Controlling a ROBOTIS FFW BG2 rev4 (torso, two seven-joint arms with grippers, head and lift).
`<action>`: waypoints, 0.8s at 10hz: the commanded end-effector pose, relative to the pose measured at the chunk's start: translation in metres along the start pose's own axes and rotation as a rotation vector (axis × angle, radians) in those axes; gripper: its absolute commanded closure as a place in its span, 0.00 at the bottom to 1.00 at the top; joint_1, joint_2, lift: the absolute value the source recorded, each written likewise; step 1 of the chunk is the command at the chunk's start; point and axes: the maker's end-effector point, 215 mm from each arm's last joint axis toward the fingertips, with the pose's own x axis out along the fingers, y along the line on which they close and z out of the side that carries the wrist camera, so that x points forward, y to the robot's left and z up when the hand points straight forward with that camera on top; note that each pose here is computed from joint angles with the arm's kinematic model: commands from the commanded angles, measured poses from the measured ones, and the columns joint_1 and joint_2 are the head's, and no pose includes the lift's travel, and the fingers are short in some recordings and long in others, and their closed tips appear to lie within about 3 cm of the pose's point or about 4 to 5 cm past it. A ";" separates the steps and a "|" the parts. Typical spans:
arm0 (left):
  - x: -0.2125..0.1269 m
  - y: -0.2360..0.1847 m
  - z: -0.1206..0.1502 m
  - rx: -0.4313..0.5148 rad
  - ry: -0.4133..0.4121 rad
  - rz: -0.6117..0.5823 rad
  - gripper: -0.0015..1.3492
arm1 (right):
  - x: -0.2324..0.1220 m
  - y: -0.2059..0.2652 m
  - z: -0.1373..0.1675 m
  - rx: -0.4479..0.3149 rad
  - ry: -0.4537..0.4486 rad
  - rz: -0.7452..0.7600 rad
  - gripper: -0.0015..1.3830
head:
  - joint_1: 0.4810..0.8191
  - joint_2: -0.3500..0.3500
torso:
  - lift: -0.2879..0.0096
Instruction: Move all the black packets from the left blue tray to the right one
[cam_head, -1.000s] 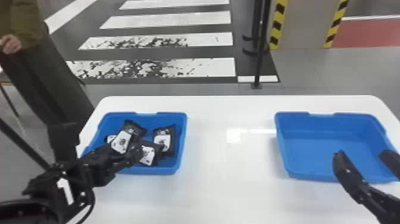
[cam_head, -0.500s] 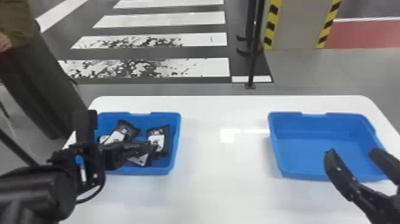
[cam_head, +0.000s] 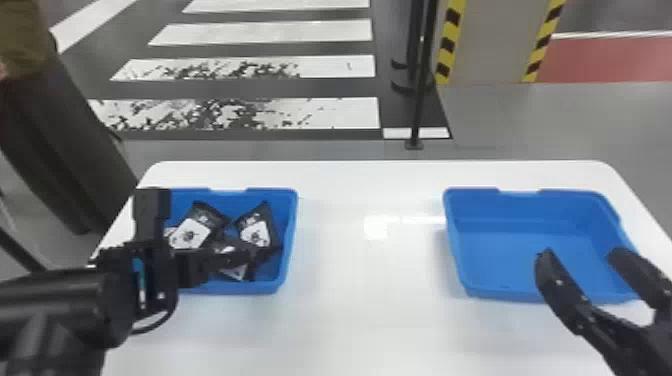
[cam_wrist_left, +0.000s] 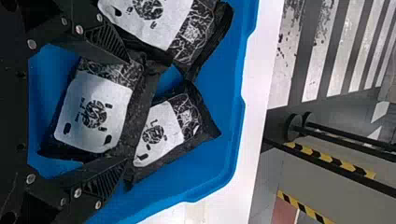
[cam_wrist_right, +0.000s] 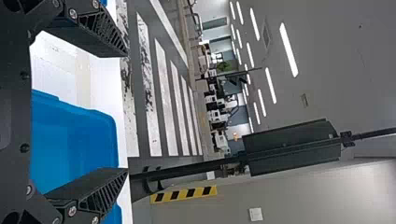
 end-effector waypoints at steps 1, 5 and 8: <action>0.005 0.002 -0.002 0.002 0.014 0.002 0.47 | 0.000 0.000 0.000 0.002 -0.001 0.001 0.11 | 0.63 0.61 | 0.50; 0.002 0.015 -0.009 0.022 0.014 0.045 0.90 | -0.001 0.000 -0.002 0.013 0.003 0.002 0.11 | 0.63 0.62 | 0.50; -0.017 0.025 0.005 0.062 -0.034 0.089 0.89 | -0.001 0.000 -0.002 0.015 0.002 0.002 0.11 | 0.63 0.64 | 0.50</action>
